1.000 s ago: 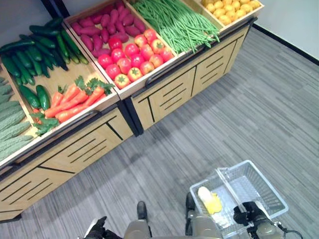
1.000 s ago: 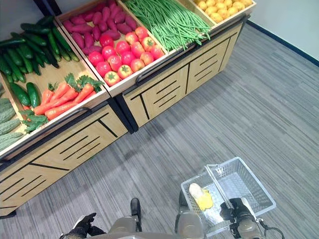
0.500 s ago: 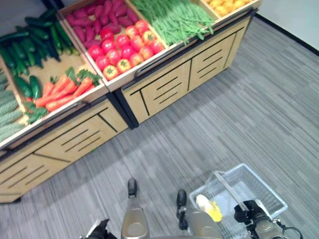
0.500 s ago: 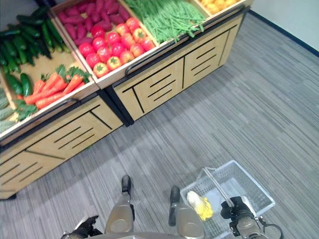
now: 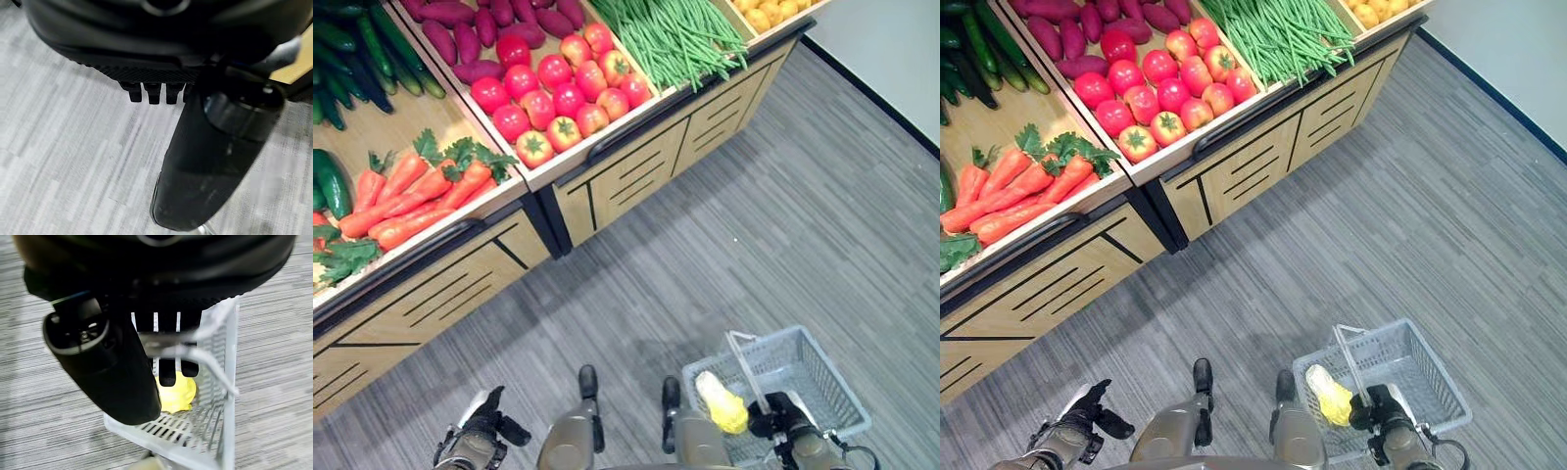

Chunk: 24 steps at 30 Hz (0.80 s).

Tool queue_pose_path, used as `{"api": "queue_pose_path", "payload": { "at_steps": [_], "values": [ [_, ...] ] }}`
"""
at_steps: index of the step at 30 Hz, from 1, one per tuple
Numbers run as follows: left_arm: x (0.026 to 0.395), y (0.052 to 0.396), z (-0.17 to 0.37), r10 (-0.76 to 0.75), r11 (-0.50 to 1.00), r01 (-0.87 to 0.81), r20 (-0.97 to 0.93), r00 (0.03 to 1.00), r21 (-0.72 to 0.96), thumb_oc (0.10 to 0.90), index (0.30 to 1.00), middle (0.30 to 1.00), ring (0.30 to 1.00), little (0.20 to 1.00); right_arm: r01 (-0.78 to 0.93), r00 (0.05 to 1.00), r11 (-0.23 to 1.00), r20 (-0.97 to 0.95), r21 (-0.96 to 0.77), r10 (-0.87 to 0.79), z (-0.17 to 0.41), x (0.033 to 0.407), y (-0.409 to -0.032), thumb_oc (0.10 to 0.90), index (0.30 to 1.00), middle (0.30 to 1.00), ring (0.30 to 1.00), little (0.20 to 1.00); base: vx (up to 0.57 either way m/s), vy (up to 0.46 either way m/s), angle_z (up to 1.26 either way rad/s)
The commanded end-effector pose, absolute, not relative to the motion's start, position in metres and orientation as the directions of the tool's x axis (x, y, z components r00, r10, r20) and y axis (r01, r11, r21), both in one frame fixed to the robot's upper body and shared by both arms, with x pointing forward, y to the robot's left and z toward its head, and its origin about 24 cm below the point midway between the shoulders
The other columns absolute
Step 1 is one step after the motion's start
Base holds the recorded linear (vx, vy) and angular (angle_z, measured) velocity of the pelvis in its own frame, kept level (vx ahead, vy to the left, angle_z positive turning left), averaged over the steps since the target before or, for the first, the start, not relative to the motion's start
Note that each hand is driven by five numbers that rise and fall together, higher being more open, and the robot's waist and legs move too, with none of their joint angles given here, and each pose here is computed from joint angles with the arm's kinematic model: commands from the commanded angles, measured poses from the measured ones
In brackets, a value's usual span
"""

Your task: Get the vegetables into the basket

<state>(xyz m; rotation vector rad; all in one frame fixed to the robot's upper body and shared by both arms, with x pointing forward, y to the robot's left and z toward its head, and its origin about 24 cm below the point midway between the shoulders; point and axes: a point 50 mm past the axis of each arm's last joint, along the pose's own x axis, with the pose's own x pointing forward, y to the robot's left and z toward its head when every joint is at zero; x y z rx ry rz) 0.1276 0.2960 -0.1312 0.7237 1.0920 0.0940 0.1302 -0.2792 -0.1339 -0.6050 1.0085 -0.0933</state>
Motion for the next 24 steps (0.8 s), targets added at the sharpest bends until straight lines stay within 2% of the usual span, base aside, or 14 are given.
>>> {"api": "queue_pose_path", "payload": {
  "at_steps": [1, 16, 24],
  "values": [
    [0.0899, 0.2991, -0.1402, 0.433, 0.768, 0.304, -0.807, 0.402, 0.563, 0.9, 1.0, 1.0, 1.0, 1.0, -0.211, 0.547, 0.791, -0.74, -0.574, -0.391, -0.1269, 0.1229, -0.2995, 0.4, 0.3, 0.3, 0.3, 0.3, 0.03, 0.042, -0.02],
    [0.0919, 0.2934, -0.1418, 0.41, 0.774, 0.312, -0.812, 0.415, 0.551, 0.9, 1.0, 1.0, 1.0, 1.0, -0.256, 0.548, 0.786, -0.754, -0.563, -0.362, -0.1296, 0.1217, -0.2938, 0.4, 0.3, 0.3, 0.3, 0.3, 0.01, 0.014, -0.01],
    [0.0987, 0.2968, -0.1382, 0.416, 0.79, 0.259, -0.797, 0.438, 0.555, 0.9, 1.0, 1.0, 1.0, 1.0, -0.264, 0.559, 0.78, -0.749, -0.568, -0.356, -0.1267, 0.1293, -0.2951, 0.4, 0.3, 0.3, 0.3, 0.3, 0.04, 0.104, 0.01]
  ]
}}
